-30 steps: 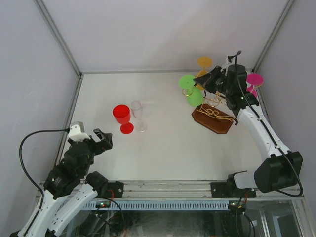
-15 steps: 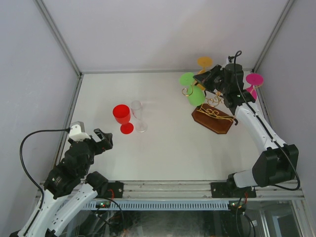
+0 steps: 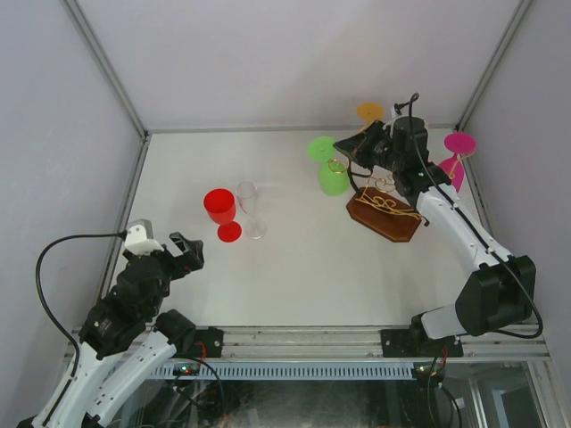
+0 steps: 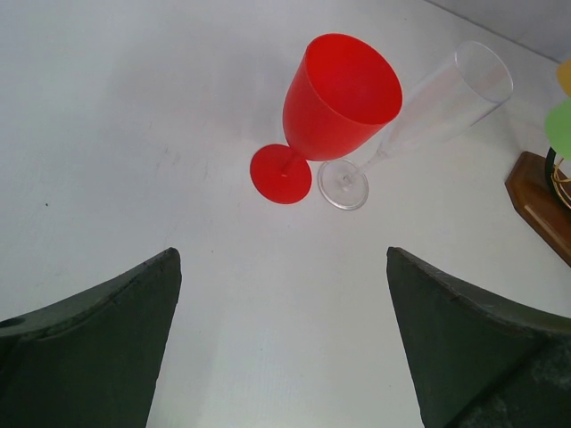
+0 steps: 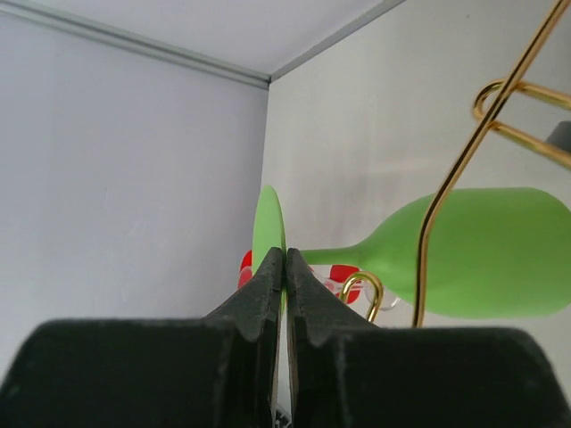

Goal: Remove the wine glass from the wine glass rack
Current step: Pick up the wine glass from the wine rack.

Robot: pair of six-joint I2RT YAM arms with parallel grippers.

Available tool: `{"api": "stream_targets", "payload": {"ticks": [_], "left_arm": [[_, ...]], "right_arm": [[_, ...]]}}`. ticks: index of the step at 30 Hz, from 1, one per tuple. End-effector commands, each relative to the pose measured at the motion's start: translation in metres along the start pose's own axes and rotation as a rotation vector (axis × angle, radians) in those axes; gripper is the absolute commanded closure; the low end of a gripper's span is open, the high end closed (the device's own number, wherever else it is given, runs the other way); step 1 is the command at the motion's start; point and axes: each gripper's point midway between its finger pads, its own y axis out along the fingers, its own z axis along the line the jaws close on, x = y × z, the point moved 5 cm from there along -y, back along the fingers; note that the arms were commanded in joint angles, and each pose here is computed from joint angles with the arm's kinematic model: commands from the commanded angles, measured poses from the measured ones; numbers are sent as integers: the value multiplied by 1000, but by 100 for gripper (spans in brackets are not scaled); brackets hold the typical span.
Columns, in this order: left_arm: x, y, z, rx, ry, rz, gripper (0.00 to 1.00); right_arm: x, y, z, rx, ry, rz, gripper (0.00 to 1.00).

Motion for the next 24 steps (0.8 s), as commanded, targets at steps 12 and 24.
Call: {"api": "stream_targets", "payload": {"ticks": [12,24], "left_arm": [[0,4,-3,0,-13,-3,0],[2,0,-15,-110,-11,-14,0]], "right_arm": [[-32,-12,46,171,-136,126,100],[-75,-51,77,254,-276,226,100]]}}
